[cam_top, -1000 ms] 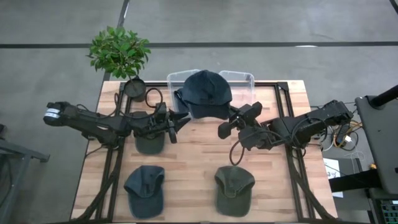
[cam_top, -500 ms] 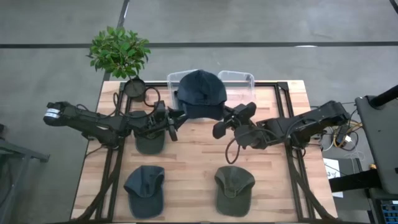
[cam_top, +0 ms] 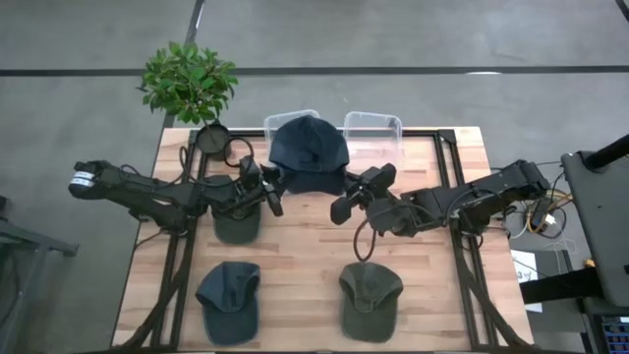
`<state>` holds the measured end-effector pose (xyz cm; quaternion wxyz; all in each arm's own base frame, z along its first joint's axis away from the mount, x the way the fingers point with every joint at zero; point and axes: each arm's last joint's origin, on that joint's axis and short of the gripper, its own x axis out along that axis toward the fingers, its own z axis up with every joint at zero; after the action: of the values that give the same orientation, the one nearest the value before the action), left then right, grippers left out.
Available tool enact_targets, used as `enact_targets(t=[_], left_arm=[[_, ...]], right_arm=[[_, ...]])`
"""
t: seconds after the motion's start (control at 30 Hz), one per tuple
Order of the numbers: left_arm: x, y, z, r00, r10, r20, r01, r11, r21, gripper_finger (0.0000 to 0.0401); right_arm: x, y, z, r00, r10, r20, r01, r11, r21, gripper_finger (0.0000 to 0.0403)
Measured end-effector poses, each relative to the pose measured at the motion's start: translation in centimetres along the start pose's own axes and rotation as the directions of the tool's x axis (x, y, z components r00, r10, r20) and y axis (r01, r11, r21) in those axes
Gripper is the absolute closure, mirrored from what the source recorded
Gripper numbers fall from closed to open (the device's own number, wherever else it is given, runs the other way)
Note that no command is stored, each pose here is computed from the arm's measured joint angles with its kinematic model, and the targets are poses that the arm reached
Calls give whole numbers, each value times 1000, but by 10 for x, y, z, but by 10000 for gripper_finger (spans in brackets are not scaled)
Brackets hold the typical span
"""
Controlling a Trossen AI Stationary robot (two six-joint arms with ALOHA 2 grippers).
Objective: Pick & Place hat
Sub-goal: Put the top blue cap into the left transparent bin
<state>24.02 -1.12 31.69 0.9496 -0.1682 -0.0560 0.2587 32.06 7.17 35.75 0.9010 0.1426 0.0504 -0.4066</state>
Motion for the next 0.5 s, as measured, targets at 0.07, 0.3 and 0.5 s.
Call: enact_targets(t=[0.07, 0.3, 0.5], left_arm=[[0, 0, 0, 1000, 0, 0, 0, 1000, 0, 273], [0, 0, 0, 1000, 3, 0, -3, 1000, -6, 373], [0, 1, 0, 1000, 22, 5, -22, 1000, -7, 394]], right_arm=[[2, 3, -3, 1000, 4, -6, -4, 1000, -4, 390], [6, 11, -6, 1000, 22, -20, -22, 1000, -20, 390], [5, 11, -2, 999, 29, -28, -31, 997, -71, 388]])
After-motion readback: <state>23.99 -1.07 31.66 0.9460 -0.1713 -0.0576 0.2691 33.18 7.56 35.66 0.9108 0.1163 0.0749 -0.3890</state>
